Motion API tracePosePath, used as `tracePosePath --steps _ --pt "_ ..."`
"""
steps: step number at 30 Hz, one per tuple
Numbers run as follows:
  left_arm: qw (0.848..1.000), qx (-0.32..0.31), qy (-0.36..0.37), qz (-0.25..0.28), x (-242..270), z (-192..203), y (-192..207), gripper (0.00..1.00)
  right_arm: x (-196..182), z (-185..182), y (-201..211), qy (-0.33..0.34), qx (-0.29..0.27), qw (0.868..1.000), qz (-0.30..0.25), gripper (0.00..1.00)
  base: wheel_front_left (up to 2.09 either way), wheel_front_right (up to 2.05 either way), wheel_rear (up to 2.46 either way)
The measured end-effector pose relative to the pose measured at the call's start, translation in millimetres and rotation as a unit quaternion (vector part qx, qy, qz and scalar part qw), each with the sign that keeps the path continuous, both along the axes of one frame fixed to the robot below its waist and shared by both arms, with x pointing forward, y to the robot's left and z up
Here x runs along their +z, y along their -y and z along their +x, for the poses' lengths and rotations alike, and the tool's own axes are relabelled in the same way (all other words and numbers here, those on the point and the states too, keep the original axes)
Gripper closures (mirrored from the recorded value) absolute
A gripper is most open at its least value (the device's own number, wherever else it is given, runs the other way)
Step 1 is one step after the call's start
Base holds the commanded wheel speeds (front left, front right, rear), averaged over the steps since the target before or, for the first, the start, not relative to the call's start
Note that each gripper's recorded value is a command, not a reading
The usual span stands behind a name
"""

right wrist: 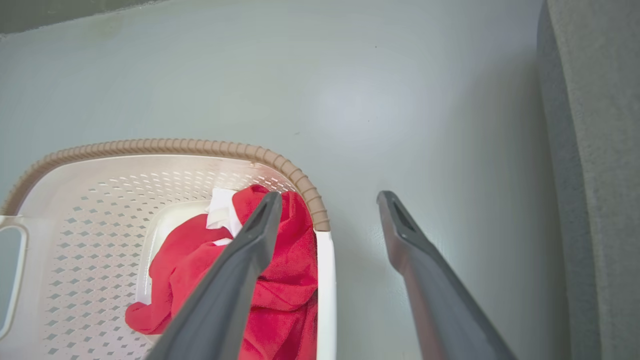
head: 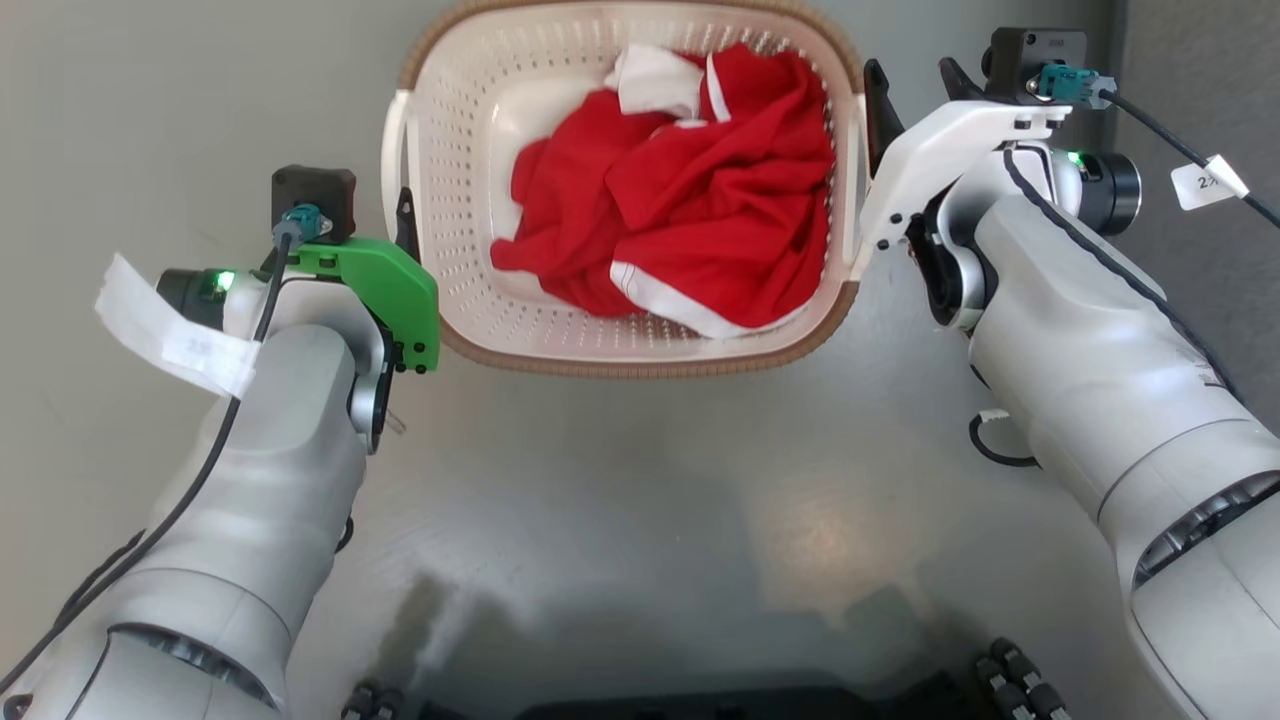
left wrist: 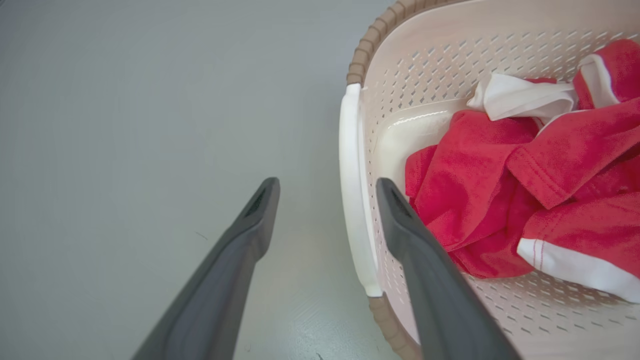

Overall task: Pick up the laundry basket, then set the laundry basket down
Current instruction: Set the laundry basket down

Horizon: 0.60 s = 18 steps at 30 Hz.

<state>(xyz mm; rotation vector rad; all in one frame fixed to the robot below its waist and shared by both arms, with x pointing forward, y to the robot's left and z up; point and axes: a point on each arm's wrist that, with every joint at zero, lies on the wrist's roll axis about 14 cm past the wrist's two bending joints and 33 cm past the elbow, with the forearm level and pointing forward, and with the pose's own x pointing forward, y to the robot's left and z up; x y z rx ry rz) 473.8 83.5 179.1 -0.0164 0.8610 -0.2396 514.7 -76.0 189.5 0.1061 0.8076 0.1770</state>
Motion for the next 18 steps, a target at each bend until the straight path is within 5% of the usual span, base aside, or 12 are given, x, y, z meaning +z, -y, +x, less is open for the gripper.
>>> tracePosePath --steps 18 --pt "0.987 0.028 0.151 -0.055 120 30 8 0.00 111 18 11 0.132 -0.024 0.990 0.030 0.00 0.00 0.00 0.00"
